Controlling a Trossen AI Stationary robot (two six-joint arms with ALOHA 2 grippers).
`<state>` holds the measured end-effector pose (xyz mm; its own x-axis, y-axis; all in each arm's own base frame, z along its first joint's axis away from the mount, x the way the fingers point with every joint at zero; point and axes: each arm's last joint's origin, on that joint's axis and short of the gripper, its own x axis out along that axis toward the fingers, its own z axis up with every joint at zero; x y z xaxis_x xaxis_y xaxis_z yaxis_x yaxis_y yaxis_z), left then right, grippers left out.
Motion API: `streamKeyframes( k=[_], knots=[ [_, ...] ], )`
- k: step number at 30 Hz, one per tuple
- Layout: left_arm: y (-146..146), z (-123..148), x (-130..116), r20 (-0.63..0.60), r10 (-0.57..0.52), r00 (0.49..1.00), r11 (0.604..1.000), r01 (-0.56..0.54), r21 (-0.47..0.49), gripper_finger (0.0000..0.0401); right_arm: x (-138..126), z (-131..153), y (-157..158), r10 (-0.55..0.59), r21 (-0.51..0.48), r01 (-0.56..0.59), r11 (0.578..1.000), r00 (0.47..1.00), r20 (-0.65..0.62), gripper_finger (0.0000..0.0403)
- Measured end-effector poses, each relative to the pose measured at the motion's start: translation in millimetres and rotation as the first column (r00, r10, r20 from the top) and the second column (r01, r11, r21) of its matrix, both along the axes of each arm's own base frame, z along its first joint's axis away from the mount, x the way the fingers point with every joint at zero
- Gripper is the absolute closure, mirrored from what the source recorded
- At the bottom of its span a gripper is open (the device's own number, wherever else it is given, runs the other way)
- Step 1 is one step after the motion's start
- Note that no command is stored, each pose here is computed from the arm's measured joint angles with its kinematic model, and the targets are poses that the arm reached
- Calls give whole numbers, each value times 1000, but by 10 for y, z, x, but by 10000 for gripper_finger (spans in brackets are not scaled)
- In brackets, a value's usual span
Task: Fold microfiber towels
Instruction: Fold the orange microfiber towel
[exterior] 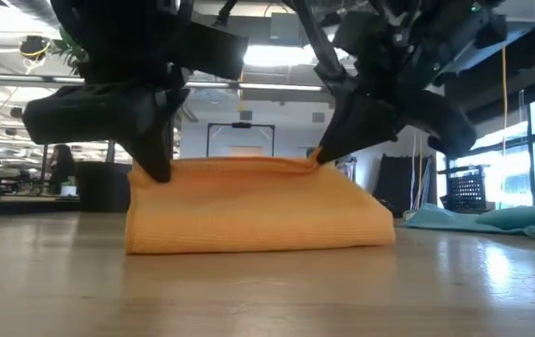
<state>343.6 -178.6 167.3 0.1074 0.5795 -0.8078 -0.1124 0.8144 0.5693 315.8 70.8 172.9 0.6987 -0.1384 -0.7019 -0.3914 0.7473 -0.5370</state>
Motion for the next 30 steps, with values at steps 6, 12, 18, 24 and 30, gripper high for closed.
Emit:
streamKeyframes(
  k=[6, 12, 18, 24, 30],
  knots=[
    [21, 4, 12, 18, 5, 1000, 1000, -6, 21, 400, 81, -107, -138, -2, 51, 3, 999, 1000, -20, 394],
    [46, 5, 23, 33, 30, 999, 999, -31, 23, 390, 149, -189, -221, -14, 41, 15, 999, 1000, -11, 394],
    [76, -67, -2, 22, 35, 999, 999, -36, 32, 376, 188, -184, -297, -33, 52, 32, 998, 999, 18, 394],
    [96, -161, -51, 4, 62, 998, 998, -62, 18, 337, 189, -186, -306, -27, 68, 26, 997, 1000, 14, 384],
    [113, -154, -81, 20, 107, 994, 993, -108, 44, 308, 207, -175, -356, -42, 102, 38, 994, 999, 31, 362]
  ],
)
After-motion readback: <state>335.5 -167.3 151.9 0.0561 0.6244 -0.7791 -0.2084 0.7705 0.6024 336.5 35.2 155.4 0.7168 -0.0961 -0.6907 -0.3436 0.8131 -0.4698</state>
